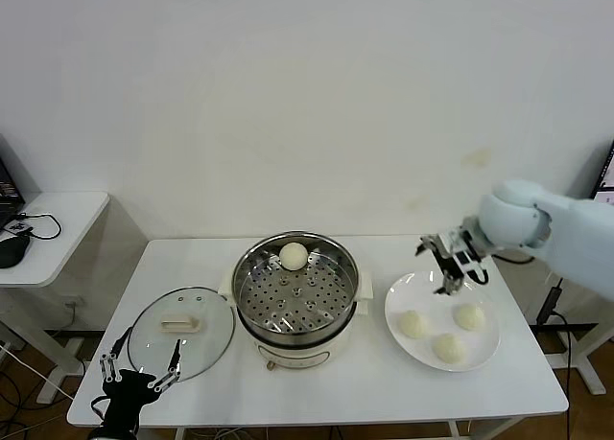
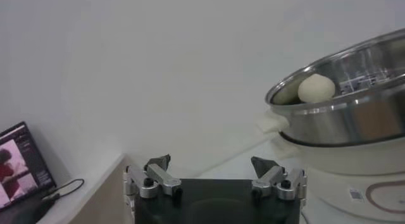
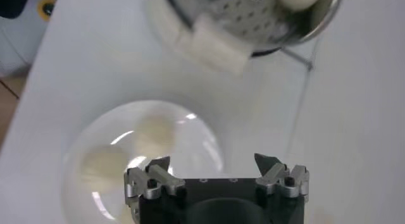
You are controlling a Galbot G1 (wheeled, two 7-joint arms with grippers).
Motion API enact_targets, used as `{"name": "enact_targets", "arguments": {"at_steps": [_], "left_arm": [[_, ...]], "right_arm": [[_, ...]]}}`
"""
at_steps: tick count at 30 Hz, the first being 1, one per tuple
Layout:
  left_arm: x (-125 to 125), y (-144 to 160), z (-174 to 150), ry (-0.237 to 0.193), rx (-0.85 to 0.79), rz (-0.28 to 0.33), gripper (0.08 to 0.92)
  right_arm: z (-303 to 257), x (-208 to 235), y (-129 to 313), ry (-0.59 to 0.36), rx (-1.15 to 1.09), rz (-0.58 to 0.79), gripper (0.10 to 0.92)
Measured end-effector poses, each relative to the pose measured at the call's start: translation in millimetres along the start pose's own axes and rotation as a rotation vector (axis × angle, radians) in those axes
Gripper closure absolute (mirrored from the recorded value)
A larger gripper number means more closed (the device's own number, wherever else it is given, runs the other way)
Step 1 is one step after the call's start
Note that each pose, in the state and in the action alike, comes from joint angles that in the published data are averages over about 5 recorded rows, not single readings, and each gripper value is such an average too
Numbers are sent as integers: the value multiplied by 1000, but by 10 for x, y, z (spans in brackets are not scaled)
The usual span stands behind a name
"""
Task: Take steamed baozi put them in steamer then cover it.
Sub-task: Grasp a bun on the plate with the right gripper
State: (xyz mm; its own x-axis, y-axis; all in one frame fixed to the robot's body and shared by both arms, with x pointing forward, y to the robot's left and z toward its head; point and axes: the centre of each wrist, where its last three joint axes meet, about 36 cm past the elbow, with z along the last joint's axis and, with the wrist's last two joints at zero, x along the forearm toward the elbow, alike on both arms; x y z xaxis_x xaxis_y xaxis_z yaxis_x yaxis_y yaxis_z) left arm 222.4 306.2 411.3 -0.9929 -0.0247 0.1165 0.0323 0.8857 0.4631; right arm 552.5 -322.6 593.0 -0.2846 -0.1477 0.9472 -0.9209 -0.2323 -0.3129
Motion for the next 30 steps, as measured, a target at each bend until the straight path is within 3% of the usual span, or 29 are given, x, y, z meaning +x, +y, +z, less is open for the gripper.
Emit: {"name": "enact_targets", "arguments": {"at_steps": [13, 30], "left_arm": [[18, 47, 91, 39, -11, -11, 177], [27, 98, 127, 50, -20, -26, 177]], "right_arm": [[169, -666, 213, 4, -66, -61, 200], [126, -1354, 153, -4, -99, -80, 209]]}}
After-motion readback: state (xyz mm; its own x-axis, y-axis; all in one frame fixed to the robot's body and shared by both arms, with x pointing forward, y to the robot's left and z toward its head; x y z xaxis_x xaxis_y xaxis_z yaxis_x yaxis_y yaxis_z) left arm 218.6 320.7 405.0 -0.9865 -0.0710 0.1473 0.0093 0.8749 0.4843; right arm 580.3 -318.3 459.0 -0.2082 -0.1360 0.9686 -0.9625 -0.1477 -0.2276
